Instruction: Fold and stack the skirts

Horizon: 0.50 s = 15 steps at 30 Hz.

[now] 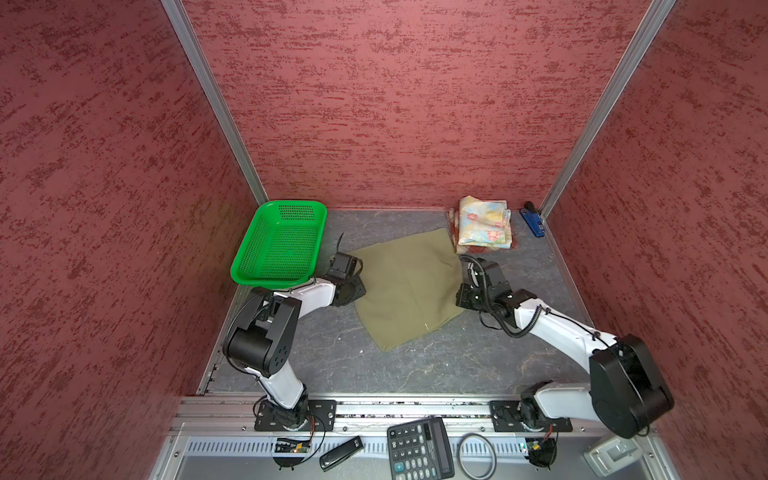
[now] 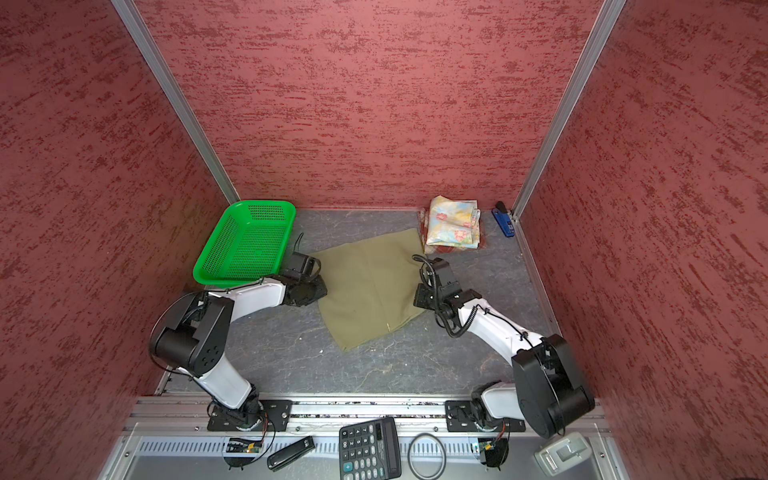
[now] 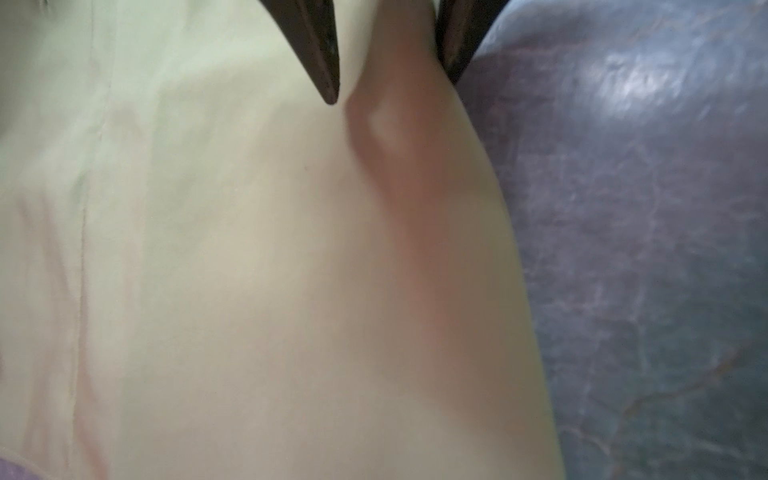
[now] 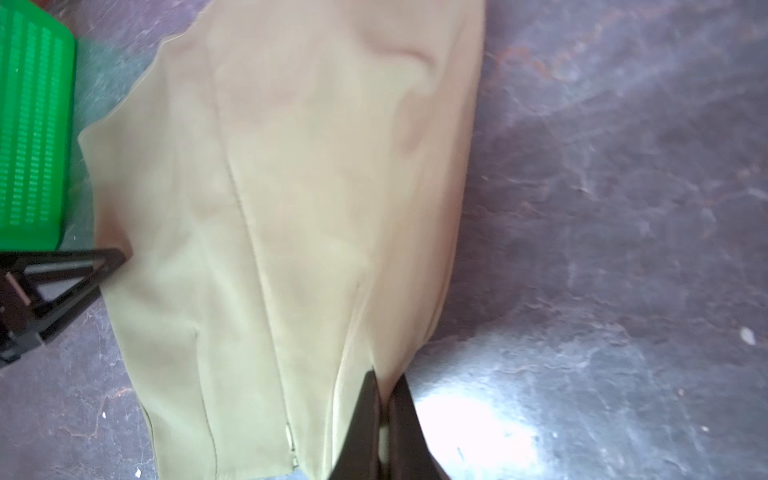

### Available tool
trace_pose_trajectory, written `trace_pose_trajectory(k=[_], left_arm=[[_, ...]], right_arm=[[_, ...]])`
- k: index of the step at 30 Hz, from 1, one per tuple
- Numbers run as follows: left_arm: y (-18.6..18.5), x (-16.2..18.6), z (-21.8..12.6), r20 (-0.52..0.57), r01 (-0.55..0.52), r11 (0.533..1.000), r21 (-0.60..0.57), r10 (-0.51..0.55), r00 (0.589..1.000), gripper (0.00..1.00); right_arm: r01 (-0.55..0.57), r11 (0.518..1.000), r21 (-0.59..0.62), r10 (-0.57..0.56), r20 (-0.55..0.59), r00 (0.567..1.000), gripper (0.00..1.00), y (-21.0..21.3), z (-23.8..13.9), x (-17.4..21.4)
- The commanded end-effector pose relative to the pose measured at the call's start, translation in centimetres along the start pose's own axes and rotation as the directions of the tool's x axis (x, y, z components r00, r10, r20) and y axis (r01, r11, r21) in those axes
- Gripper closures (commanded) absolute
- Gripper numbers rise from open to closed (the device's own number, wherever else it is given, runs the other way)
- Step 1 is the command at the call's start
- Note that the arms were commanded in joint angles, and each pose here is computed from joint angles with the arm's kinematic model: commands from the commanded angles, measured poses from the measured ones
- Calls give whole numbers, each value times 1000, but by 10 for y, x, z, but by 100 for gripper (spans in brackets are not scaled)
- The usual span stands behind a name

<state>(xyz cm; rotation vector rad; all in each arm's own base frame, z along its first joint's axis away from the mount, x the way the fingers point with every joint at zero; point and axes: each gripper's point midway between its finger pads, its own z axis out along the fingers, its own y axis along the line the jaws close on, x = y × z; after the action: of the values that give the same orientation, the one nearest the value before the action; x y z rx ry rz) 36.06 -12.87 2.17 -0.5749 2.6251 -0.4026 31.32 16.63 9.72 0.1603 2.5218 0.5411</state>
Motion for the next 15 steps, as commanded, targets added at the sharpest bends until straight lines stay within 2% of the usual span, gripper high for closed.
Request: trace_pose_trajectory(k=[1, 5, 15], left_arm=[[44, 52, 23, -176, 6, 991, -137, -31, 984, 66], [42, 54, 29, -183, 6, 992, -125, -29, 983, 74], [44, 61, 36, -199, 13, 994, -105, -33, 979, 76]], right_arm=[[79, 995, 65, -80, 8, 997, 100, 13, -8, 0], [185, 981, 52, -184, -14, 983, 100, 53, -5, 9], [346, 934, -89, -351, -49, 935, 100, 160, 5, 40]])
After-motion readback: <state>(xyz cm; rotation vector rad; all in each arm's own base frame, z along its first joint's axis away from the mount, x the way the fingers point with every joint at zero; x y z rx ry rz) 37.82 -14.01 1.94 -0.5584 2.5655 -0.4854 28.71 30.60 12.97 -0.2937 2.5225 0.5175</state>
